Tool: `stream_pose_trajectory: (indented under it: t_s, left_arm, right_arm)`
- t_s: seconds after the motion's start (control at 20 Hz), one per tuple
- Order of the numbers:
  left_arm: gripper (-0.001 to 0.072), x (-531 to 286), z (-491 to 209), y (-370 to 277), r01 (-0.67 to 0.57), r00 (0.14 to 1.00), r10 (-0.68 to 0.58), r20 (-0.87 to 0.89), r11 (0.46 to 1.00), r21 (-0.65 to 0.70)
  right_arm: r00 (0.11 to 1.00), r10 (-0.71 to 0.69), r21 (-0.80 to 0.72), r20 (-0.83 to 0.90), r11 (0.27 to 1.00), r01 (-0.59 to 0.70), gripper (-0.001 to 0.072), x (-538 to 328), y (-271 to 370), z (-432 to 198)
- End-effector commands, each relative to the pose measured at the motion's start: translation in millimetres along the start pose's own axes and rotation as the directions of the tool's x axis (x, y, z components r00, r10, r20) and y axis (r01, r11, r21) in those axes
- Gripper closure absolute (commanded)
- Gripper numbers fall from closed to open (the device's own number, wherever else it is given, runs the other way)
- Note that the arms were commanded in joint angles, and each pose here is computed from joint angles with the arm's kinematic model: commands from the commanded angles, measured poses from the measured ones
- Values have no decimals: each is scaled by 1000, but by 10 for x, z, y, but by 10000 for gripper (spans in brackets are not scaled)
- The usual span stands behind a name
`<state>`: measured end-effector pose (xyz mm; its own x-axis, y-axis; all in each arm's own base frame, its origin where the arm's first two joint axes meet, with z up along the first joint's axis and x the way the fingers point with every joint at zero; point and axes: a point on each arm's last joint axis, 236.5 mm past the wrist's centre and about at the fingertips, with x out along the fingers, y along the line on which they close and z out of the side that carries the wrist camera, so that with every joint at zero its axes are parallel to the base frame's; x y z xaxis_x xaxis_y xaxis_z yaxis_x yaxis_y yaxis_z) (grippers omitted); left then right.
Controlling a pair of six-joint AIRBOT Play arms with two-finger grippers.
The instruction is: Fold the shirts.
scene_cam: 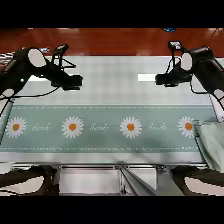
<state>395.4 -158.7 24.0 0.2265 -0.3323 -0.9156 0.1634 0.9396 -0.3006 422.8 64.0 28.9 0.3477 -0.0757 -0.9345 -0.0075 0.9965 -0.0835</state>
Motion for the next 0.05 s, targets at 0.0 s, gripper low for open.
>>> stream_pose_trajectory:
  t_s: [0.0]
  left_arm:
    - [688,1,-4,-1,-1,1000,1,-2,1000,-1]
  right_arm:
    - [1000,0,0,1,1000,0,689,-3,3,4]
